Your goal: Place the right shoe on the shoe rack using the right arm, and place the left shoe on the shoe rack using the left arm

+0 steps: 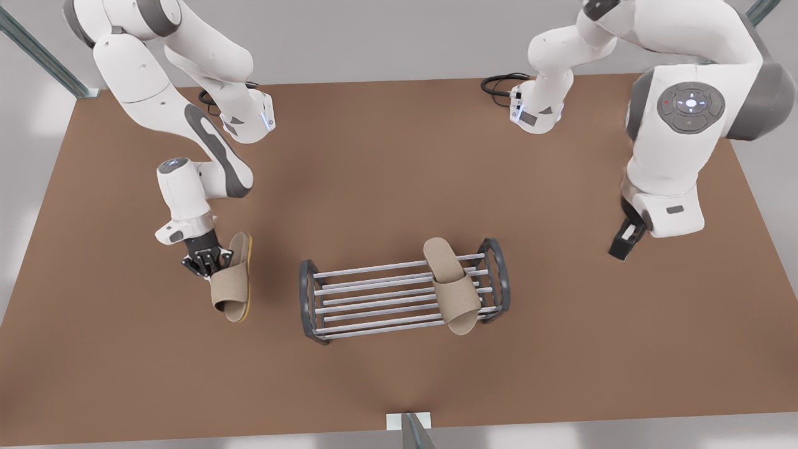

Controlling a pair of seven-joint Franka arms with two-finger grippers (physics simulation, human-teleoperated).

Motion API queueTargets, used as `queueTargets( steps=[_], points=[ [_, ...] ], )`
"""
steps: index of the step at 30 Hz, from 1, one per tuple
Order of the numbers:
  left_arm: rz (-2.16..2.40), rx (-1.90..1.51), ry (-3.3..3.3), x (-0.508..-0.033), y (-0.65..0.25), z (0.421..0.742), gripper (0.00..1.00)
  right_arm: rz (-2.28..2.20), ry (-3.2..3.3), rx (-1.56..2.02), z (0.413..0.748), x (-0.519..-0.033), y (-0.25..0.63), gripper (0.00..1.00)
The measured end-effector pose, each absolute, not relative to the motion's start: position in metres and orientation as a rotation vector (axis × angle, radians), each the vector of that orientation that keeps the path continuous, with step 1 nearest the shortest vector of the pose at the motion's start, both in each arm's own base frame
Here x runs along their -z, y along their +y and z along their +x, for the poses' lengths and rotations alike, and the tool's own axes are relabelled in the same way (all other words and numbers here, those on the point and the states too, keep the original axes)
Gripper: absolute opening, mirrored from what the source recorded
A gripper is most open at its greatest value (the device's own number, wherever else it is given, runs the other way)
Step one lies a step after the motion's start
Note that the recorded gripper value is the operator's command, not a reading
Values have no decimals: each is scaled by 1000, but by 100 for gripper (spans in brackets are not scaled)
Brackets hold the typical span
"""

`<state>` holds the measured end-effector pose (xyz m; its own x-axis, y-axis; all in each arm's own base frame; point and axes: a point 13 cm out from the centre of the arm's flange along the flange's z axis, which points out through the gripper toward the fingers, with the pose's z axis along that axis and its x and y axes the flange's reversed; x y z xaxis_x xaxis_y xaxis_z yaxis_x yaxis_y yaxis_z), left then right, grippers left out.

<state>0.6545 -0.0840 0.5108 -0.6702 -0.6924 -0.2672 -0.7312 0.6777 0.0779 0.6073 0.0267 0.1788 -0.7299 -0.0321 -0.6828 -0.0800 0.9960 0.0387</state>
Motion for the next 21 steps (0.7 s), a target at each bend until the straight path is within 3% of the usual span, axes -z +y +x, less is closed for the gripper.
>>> queueTargets(
  steps=[2, 5, 7, 9, 12, 21],
  points=[
    [-1252, -351, 2801, -468, -36, 627, 100, -61, 2337, -74, 627, -216, 24, 21],
    [-1135, -229, 3016, -426, -58, 601, 100, -40, 2284, -69, 660, -281, 23, 21],
    [-1009, -156, 3106, -404, -78, 614, 100, -28, 2282, -61, 664, -310, 21, 21],
    [-909, -104, 3165, -381, -85, 627, 100, -23, 2257, -50, 679, -370, 22, 21],
    [-816, -13, 3167, -375, -68, 645, 100, -7, 2280, -70, 701, -433, 26, 21],
    [-500, 74, 3179, -380, -64, 660, 100, 26, 2477, -179, 726, -497, 44, 21]
  ],
)
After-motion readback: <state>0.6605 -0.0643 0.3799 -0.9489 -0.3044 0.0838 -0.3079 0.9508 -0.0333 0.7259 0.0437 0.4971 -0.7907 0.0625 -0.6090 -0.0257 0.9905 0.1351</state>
